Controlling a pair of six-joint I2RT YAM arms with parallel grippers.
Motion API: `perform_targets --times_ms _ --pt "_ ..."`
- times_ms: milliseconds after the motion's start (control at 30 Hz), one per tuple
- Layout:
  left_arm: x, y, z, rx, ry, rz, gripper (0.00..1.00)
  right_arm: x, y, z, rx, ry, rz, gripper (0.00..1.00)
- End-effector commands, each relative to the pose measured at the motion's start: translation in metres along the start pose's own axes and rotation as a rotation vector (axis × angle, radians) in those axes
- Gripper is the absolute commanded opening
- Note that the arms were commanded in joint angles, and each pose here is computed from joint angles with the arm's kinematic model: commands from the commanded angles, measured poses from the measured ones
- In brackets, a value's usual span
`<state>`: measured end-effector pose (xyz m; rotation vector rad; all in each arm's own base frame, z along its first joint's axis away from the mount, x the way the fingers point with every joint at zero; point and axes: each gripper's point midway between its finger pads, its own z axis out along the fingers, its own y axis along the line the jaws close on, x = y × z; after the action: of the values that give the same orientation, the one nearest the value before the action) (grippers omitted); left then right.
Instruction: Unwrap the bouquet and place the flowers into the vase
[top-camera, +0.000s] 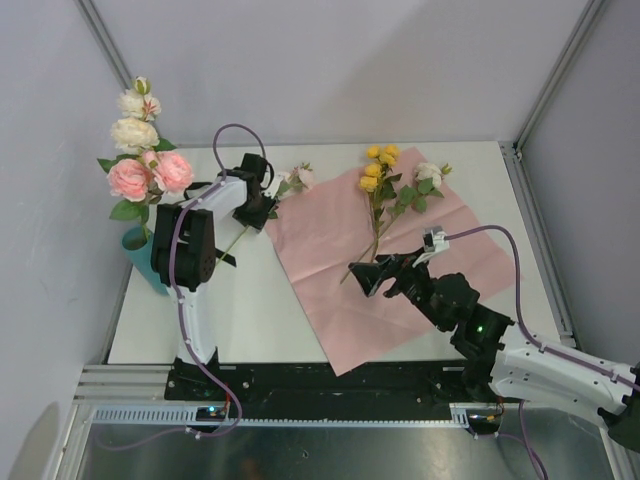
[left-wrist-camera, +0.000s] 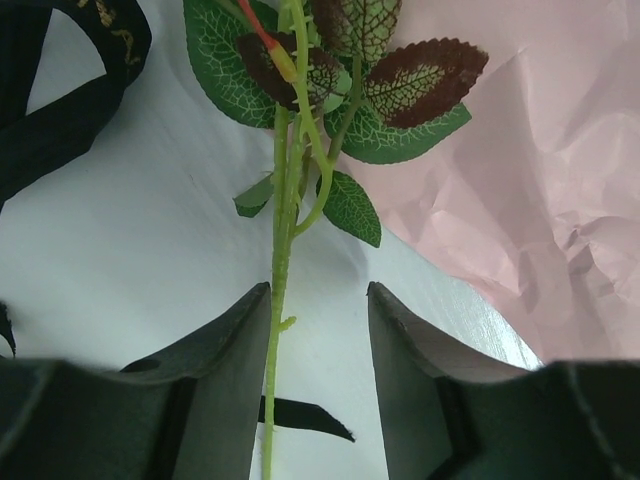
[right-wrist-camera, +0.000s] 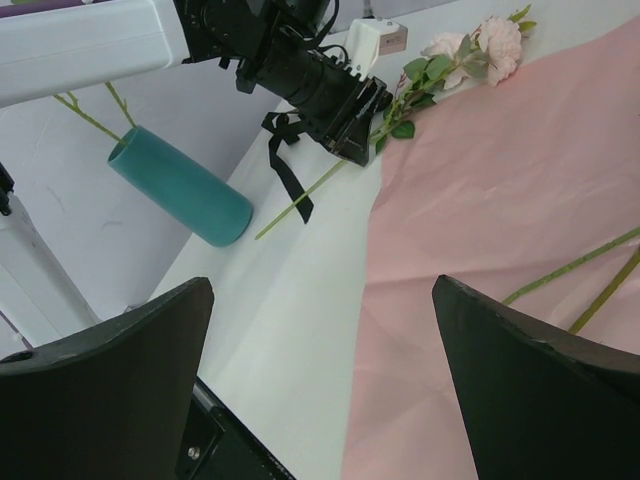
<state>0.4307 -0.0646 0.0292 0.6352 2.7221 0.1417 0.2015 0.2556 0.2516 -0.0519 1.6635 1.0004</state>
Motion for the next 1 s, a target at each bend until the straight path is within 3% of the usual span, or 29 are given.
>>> perform_targets --times_ms 0,333,967 --pt "-0.012 0.001 -0.009 0.003 -0.03 -0.034 0.49 -0.009 -0.002 -0.003 0.004 -0.036 0.004 0.99" --pt "-0.016 0.007 -0.009 -0.043 0.017 0.023 0.44 -0.017 -0.005 -0.013 0.006 -0.065 0.011 0.99" --pt "0.012 0.036 -0.007 0.007 0.112 0.023 0.48 -0.037 -0.014 -0.034 0.011 -0.137 0.021 0.99"
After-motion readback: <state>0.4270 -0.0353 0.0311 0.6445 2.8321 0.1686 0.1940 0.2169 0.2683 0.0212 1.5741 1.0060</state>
